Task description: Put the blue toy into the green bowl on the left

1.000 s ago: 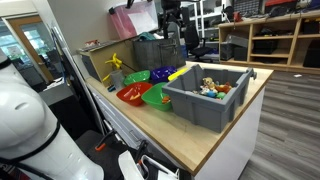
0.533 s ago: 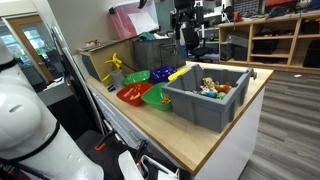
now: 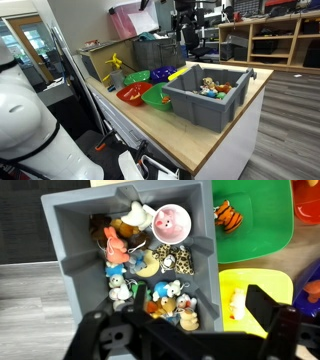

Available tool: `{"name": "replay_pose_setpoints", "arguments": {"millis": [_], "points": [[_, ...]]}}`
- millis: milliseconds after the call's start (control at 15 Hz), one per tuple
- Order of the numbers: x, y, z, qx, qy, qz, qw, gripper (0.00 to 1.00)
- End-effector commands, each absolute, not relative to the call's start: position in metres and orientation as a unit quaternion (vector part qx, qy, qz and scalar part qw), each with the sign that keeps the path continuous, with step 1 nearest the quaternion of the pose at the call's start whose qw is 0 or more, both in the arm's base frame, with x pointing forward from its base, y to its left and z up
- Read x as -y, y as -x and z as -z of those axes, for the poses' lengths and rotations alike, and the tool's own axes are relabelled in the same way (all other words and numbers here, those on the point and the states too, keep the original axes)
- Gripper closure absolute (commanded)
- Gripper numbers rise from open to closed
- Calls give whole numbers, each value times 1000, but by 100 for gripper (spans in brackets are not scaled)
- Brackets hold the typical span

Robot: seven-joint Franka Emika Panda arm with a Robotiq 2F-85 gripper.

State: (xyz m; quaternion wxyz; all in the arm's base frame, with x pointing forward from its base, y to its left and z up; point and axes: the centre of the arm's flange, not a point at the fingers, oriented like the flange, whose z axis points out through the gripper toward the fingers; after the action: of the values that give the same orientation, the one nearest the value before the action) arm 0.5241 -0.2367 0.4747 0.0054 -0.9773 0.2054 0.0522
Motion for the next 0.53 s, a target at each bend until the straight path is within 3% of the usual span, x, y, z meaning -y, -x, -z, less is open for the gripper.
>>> {"name": "replay_pose_setpoints", "arguments": {"millis": [0, 467], "points": [[254, -527, -456, -213, 976, -34, -11, 0], [298, -540, -405, -248, 968, 8, -30, 0]]}}
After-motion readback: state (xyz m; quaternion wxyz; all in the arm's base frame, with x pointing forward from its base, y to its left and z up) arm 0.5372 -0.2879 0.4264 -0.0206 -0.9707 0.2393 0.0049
